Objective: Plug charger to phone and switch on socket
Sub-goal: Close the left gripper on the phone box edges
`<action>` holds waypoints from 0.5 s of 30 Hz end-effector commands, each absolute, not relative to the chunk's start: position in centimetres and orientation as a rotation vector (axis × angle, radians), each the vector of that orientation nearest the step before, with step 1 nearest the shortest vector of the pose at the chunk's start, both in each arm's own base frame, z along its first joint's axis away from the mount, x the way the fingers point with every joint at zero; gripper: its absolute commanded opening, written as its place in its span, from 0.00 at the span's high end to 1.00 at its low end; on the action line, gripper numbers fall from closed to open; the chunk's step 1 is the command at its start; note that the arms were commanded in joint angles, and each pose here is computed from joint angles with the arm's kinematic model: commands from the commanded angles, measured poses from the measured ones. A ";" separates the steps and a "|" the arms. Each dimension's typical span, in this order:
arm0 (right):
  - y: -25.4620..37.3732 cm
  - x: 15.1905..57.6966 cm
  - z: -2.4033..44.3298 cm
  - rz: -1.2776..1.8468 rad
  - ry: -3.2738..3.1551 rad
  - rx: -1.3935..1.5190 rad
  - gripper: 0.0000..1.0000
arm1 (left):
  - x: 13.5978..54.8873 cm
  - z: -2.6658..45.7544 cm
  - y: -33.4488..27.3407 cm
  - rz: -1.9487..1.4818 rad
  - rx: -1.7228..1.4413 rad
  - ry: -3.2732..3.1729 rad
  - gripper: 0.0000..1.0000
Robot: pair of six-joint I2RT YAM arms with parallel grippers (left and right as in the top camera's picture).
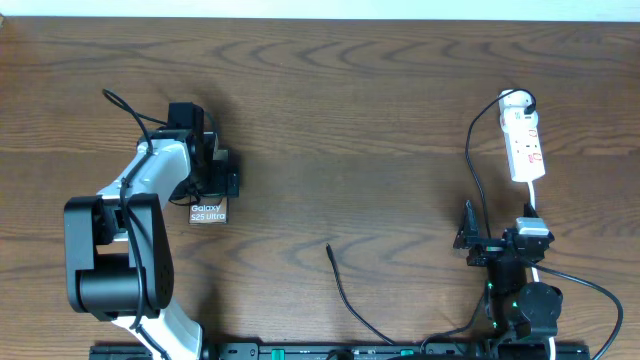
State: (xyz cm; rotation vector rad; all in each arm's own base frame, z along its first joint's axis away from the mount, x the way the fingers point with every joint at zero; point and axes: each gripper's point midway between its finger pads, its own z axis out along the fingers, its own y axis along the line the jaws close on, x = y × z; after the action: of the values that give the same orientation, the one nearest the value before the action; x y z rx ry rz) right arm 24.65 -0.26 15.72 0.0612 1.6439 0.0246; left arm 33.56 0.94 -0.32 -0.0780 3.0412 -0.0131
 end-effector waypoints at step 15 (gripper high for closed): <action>-0.6 24.6 15.7 0.004 1.643 0.062 0.01 | 33.7 -0.7 0.6 -0.059 -0.068 3.051 0.02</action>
State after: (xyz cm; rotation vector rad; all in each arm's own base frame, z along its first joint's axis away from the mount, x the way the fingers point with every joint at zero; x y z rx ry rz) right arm 24.65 -0.27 15.72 0.0615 1.6439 0.0243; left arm 33.57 0.89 -0.32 -0.0708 3.0409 -0.0179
